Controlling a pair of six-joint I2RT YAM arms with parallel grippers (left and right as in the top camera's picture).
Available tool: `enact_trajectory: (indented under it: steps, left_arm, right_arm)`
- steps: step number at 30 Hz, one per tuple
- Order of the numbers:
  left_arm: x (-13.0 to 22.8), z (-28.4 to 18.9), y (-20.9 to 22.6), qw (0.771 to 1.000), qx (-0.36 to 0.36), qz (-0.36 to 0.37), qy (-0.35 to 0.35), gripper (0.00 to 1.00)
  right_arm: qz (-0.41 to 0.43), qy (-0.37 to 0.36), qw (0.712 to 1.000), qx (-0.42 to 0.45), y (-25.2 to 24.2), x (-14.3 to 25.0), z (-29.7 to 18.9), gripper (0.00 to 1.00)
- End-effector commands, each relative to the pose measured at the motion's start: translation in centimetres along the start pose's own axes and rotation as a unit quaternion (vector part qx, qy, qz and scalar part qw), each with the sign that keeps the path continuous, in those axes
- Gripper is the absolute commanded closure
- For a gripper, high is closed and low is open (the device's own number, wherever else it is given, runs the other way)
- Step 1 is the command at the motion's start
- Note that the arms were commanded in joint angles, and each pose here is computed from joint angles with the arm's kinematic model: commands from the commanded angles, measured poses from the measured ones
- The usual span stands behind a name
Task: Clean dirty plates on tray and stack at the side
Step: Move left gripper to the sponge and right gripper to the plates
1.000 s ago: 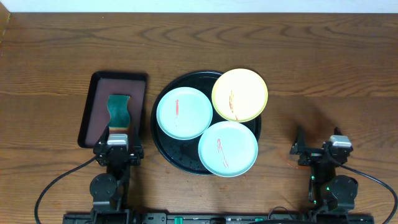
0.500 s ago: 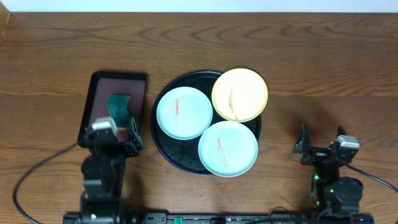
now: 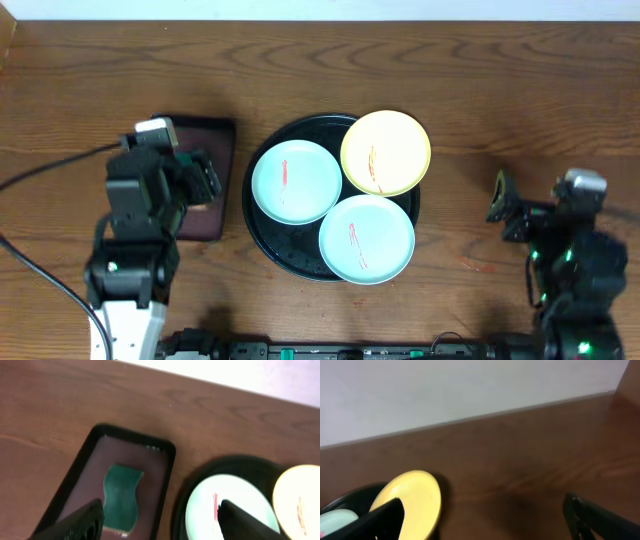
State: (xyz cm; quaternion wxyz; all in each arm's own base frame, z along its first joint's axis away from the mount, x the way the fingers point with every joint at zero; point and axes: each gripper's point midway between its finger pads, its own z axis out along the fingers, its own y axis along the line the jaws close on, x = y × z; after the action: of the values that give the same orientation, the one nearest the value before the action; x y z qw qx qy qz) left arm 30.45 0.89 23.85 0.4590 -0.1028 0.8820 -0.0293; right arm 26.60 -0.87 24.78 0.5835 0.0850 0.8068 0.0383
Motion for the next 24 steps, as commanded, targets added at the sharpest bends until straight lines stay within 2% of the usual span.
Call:
enact_trajectory:
  steps: [1,6,11,14,18,21,24]
  left_arm:
    - [-2.8,-1.0,-0.6,1.000,-0.002,0.006,0.004,0.26]
    - [-4.3,-2.2,-0.8,0.999,-0.008,0.023,0.036,0.26]
    - [-5.7,-3.7,-1.1,0.997,-0.010,0.047,0.059,0.27]
    - [-5.5,-4.4,-2.2,0.995,0.017,0.045,0.092,0.27]
    - [-3.6,-4.3,-3.9,0.982,0.071,0.029,0.172,0.26]
    - [-1.6,-3.4,-3.9,0.970,0.074,0.019,0.230,0.26]
    - [-0.8,-2.2,-3.7,0.964,0.068,0.017,0.257,0.27]
  right_arm:
    - [0.003,0.047,0.999,0.000,0.7,-1.7,1.0,0.01]
    - [0.002,0.156,0.988,-0.004,1.7,-2.0,2.7,0.01]
    - [-0.015,0.266,0.964,-0.010,2.4,-2.0,3.8,0.01]
    - [-0.013,0.314,0.949,-0.002,2.4,-1.9,4.2,0.01]
    - [-0.012,0.343,0.939,0.002,2.5,-2.2,4.9,0.01]
    - [-0.011,0.344,0.939,0.002,2.5,-2.1,5.4,0.01]
    - [-0.012,0.328,0.945,-0.003,2.7,-2.7,6.1,0.01]
